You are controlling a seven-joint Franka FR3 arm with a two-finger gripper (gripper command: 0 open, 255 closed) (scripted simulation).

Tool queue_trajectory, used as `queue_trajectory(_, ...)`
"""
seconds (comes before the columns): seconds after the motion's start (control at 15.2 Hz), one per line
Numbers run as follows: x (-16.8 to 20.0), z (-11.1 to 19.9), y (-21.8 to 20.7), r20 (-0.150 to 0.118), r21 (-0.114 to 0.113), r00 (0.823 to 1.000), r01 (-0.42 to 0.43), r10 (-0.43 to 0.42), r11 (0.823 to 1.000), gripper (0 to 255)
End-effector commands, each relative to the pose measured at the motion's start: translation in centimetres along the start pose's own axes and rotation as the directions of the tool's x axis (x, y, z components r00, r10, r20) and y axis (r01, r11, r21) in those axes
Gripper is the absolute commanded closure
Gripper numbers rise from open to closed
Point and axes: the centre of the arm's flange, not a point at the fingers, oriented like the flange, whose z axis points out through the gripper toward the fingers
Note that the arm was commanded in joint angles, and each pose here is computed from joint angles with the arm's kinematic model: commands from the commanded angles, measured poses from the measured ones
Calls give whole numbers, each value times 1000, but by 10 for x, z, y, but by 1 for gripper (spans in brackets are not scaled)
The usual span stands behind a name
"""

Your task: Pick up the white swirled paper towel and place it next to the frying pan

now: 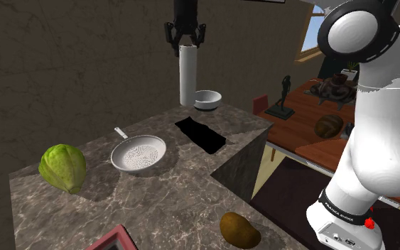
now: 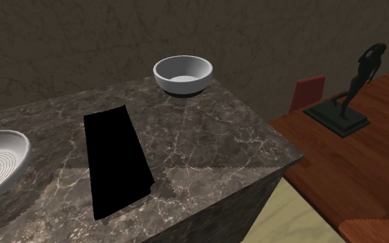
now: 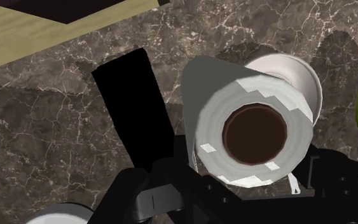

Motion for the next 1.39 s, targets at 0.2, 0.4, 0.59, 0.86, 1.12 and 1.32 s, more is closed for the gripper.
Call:
queue_trajectory(0.2,0,23,-1,0,0,1000,-1,1,1000,255)
queue_trajectory(0.4,0,39,0,0,0,1000,-1,1,1000,255)
queue_trajectory(0.59,1,55,1,0,0,1000,-1,1,1000,255)
queue_trajectory(0.86,2,76,2,0,0,1000,-1,1,1000,255)
queue_trajectory(1.12,3,97,3,0,0,1000,-1,1,1000,255)
queue_trajectory(1.32,3,113,4,0,0,1000,-1,1,1000,255)
